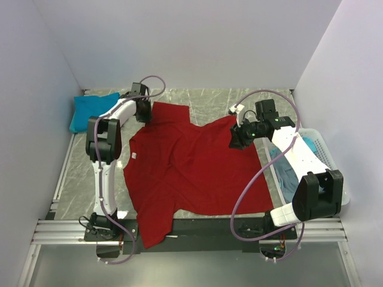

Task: Fold and stack the t-shirts
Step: Flatten the tshirt out

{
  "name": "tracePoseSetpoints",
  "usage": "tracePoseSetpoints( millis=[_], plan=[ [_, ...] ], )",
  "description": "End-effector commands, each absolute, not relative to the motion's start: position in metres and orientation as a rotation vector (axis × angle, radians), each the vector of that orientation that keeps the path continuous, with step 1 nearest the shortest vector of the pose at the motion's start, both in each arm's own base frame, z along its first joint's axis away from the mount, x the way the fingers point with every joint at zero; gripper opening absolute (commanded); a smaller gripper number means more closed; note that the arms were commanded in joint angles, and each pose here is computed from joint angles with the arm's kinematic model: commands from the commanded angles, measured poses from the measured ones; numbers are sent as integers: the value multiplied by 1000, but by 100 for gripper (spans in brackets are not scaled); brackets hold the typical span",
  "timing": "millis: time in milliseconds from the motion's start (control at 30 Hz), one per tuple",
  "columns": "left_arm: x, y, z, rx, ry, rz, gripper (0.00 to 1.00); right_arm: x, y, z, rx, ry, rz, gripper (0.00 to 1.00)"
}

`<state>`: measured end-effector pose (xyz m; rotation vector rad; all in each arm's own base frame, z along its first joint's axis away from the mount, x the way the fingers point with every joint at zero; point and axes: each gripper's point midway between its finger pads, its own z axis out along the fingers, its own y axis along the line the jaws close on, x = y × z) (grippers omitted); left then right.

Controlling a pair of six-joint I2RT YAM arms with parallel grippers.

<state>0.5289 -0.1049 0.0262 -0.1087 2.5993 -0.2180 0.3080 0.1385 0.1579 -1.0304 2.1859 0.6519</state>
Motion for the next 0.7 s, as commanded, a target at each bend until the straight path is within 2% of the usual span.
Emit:
tracePoseSetpoints(
  millis=[0,167,233,300,400,533,600,667],
  plan=[
    [491,-87,28,-154,2662,-145,0,309,137,158,-1039,2177,649,47],
    [481,-85,45,-183,2618,-157,0,307,138,156,-1046,2185,663,47],
    [488,-80,55,-193,2593,-125,7,307,137,156,-1048,2186,665,47],
    [496,-76,60,-214,2570,-115,22,307,137,155,-1049,2184,663,47],
    [517,-69,70,-257,2526,-123,30,307,137,156,-1051,2183,663,47],
    [555,-62,84,-281,2466,-154,35,306,137,153,-1057,2188,670,47],
    [560,-61,62,-281,2520,-149,37,306,137,150,-1061,2198,673,47],
    [574,-66,67,-265,2508,-182,37,306,137,148,-1065,2202,679,47]
  ],
)
